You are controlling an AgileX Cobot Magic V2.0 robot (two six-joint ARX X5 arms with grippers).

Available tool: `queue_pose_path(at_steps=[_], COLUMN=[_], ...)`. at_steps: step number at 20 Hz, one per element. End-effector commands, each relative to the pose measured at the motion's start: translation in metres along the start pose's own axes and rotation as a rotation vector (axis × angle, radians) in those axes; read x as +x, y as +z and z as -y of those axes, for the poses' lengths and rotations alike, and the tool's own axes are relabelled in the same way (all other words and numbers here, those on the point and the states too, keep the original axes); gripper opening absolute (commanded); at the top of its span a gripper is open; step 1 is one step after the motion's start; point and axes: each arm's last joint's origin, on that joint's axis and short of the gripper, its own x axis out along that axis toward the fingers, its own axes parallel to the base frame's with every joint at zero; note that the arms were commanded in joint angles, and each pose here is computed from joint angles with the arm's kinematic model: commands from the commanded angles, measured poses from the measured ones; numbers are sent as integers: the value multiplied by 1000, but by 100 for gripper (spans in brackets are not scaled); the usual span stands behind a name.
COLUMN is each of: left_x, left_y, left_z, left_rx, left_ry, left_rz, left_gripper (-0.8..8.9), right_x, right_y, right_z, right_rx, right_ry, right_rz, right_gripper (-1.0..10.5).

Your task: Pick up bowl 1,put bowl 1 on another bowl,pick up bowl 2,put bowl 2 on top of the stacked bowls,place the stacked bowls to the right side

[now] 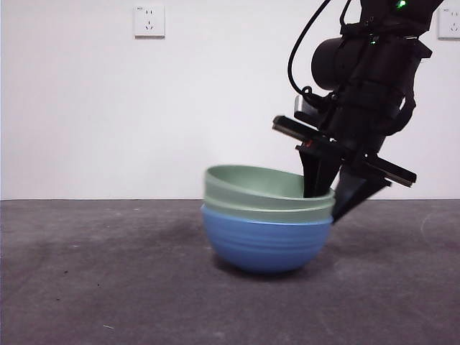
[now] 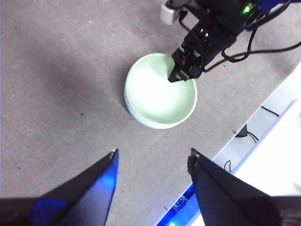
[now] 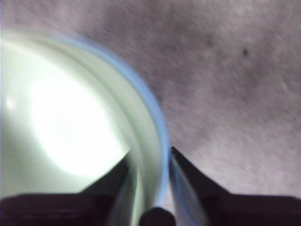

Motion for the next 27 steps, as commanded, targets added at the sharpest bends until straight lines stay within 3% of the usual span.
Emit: queue_pose_path(at_steps=[1,4,7,11,13,21,27], left_x=[1,1,1,1,1,1,1], left_y=[0,0,0,0,0,-1,-1], left_z=[1,1,1,1,1,1,1], left_rx=[12,15,26,30,31,30,29], left_ry=[-2,-2,-3,-3,-3,-4,-5], left_rz=[0,0,-1,0,0,-7,-8], left_gripper=[251,251,251,251,251,251,251], right_x=[4,4,0,-28,-43,-72,-66], right_y=[-2,-2,-2,-2,-1,12,13], right_z=[2,2,-1,-7,-1,64,110], right_rx=[-7,-7,-10,-28,-13,153,253], right_ry=[-15,-13,44,54,49,-60,-131], right_rz=[-20,-20,-18,88,143,305,299], right_gripper=[-12,-12,-12,-13,-13,-13,-13])
